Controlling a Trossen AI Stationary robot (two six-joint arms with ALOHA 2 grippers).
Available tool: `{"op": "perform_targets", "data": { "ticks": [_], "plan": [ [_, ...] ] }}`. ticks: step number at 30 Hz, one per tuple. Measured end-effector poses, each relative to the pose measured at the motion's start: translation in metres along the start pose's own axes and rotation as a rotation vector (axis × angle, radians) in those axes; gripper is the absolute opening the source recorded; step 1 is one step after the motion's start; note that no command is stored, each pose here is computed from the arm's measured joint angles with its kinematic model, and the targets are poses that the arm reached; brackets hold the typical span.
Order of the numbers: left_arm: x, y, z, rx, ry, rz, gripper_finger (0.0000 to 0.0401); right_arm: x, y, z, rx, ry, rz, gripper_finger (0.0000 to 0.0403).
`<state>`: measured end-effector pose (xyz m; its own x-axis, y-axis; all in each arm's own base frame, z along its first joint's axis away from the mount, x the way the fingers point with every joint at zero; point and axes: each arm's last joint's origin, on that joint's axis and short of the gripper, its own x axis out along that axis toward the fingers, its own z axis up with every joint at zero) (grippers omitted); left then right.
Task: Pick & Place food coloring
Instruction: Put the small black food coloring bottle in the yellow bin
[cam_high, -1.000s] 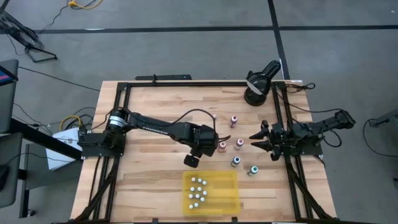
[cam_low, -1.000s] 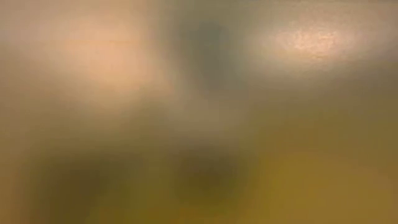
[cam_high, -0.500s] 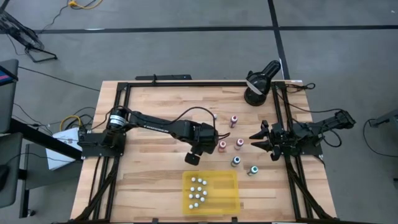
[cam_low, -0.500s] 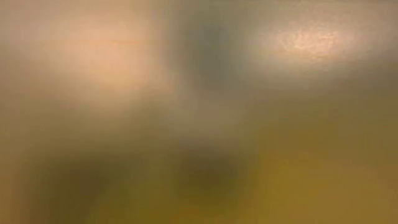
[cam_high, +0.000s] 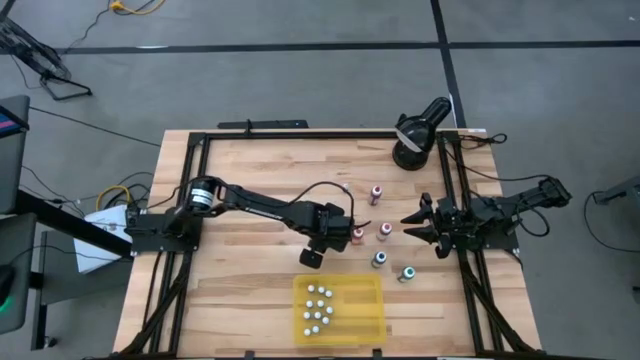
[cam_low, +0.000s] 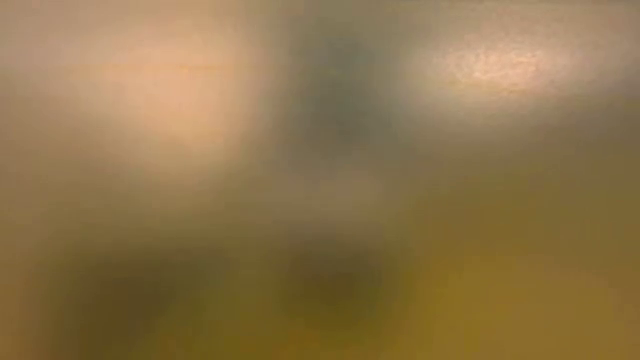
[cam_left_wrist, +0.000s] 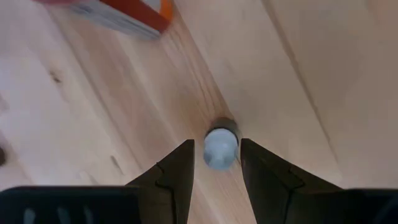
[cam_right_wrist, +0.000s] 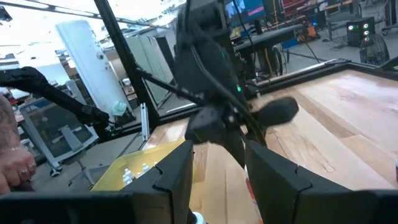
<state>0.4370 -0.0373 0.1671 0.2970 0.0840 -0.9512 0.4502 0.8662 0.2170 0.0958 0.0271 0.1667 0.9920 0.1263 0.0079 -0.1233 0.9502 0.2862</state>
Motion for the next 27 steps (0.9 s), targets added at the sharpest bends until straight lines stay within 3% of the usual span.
{"op": "perform_targets", "data": {
  "ticks": [6,27],
  "plan": [
    [0.017,-0.001,0.001,0.008,0.019,0.012,0.0122,0.001,0.0,-0.001,-0.002,0.008,-0.002,0.0137],
    [0.015,0.002,0.002,-0.058,0.031,0.073,0.0122,0.001,0.0,-0.001,-0.002,0.009,-0.002,0.0137]
  ]
}}
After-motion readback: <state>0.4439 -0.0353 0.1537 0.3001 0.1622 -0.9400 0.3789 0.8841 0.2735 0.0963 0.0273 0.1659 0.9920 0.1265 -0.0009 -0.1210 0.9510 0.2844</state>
